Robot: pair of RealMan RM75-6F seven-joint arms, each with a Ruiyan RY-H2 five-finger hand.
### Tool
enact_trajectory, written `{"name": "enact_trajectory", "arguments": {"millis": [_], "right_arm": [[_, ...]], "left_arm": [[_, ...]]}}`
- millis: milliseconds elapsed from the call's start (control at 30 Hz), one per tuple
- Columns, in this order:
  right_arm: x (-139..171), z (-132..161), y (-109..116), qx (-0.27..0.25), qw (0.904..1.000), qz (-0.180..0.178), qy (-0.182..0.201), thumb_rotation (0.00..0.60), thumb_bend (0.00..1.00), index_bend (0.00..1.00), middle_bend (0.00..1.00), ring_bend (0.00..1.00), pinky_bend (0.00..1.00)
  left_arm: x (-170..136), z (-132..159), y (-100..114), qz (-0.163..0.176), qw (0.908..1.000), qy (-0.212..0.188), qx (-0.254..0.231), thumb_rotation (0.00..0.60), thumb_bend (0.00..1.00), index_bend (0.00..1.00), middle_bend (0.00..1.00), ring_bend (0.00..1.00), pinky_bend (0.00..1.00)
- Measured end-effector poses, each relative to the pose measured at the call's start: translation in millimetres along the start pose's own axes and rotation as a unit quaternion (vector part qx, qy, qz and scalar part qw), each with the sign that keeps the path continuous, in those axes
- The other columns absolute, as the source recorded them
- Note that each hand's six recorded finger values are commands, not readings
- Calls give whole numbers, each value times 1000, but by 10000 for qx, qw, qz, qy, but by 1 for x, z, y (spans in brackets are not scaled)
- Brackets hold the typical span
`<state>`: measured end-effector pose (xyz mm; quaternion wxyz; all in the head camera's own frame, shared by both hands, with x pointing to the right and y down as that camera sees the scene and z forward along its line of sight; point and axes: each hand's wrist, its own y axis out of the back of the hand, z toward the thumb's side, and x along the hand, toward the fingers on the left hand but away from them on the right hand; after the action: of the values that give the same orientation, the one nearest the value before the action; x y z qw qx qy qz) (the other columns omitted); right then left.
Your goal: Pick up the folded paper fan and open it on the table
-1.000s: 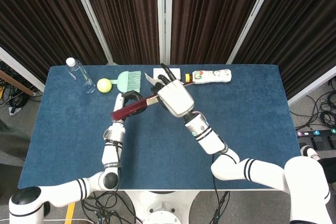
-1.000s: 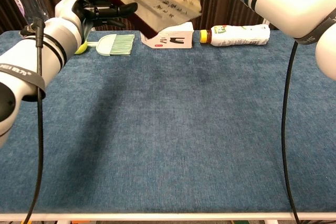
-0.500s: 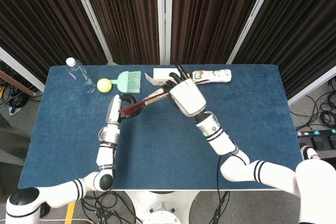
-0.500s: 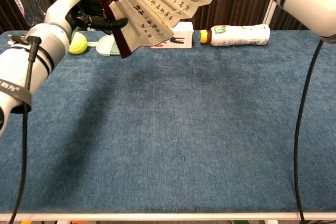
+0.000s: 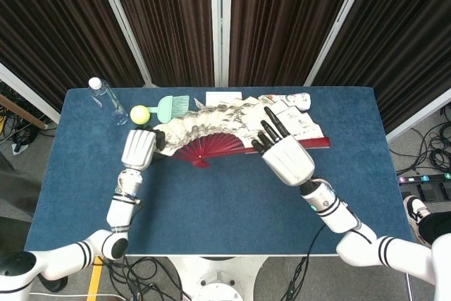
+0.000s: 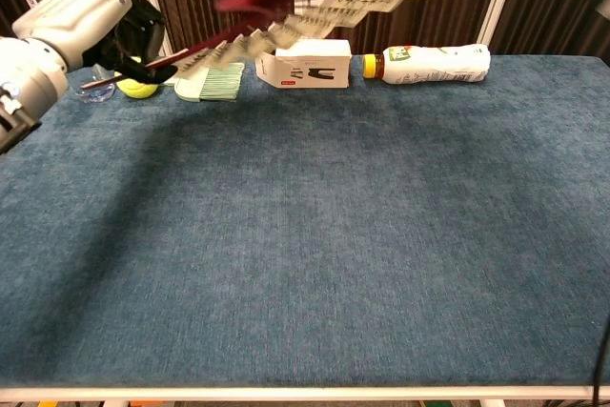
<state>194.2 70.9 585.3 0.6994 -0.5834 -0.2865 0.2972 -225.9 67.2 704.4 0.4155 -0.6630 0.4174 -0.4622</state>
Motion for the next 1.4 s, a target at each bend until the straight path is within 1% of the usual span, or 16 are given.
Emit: {"name": "enact_trajectory", "arguments": {"millis": [67, 167, 367, 467, 533, 600, 700, 800, 833, 900, 933, 967, 1033, 1100, 1200, 1400], "right_arm": [[12, -1, -2, 29, 10000, 37, -34, 600, 808, 698, 543, 267, 0], [28, -1, -5, 13, 9999, 95, -82, 600, 805, 698, 543, 263, 0], [52, 1, -18, -57, 9995, 254, -150, 600, 804, 683, 531, 247, 0], [61, 0, -27, -97, 9991, 360, -183, 600, 766, 655, 513, 228, 0], [66, -1, -34, -115, 9987, 442, -204, 600, 719, 617, 492, 205, 0], [73, -2, -45, -142, 9980, 562, -251, 600, 658, 544, 456, 168, 0], [82, -2, -62, -252, 9962, 761, -351, 600, 583, 426, 380, 101, 0], [92, -1, -79, -359, 9935, 972, -482, 600, 468, 266, 284, 21, 0], [96, 0, -85, -403, 9922, 1053, -539, 600, 406, 196, 251, 6, 0], [105, 3, -100, -506, 9879, 1287, -706, 600, 305, 76, 189, 0, 0], [109, 3, -105, -561, 9856, 1394, -777, 600, 241, 32, 155, 0, 0], [115, 4, -111, -640, 9822, 1532, -878, 600, 194, 14, 135, 0, 0], [123, 4, -118, -749, 9771, 1699, -1037, 600, 56, 0, 83, 0, 0], [129, 4, -121, -831, 9729, 1828, -1147, 600, 7, 0, 45, 0, 0], [134, 4, -125, -924, 9667, 2026, -1264, 600, 0, 0, 2, 0, 0], [136, -1, -121, -1229, 9532, 2332, -1483, 600, 0, 0, 0, 0, 0]], "left_arm": [[-5, 0, 0, 2, 9992, -51, 397, 600, 327, 716, 658, 515, 458], [-13, 3, -1, 9, 9969, -137, 778, 600, 327, 713, 654, 515, 458], [-31, 11, -5, 18, 9917, -325, 1248, 600, 327, 710, 651, 515, 458], [-40, 16, -11, 19, 9889, -445, 1421, 600, 326, 709, 651, 515, 458], [-42, 17, -14, 45, 9870, -485, 1531, 600, 326, 705, 646, 515, 458], [-44, 17, -20, 71, 9840, -535, 1696, 600, 325, 690, 634, 515, 460], [-46, 19, -31, 70, 9796, -595, 1919, 600, 311, 628, 613, 501, 460], [-49, 22, -45, -9, 9746, -642, 2145, 600, 251, 493, 507, 395, 416], [-50, 23, -49, -62, 9732, -650, 2206, 600, 227, 450, 468, 357, 395], [-53, 24, -56, -206, 9696, -646, 2352, 600, 120, 306, 323, 216, 322], [-54, 25, -59, -276, 9681, -642, 2407, 600, 79, 265, 275, 170, 301], [-55, 27, -61, -369, 9665, -638, 2458, 600, 40, 223, 228, 128, 284], [-58, 31, -64, -484, 9664, -631, 2444, 600, 14, 181, 184, 88, 262], [-60, 36, -64, -584, 9687, -635, 2328, 600, 0, 110, 117, 31, 218], [-63, 42, -61, -681, 9706, -689, 2203, 600, 0, 72, 73, 0, 174], [-69, 52, -54, -948, 9739, -789, 1903, 600, 0, 63, 41, 0, 125]]}}
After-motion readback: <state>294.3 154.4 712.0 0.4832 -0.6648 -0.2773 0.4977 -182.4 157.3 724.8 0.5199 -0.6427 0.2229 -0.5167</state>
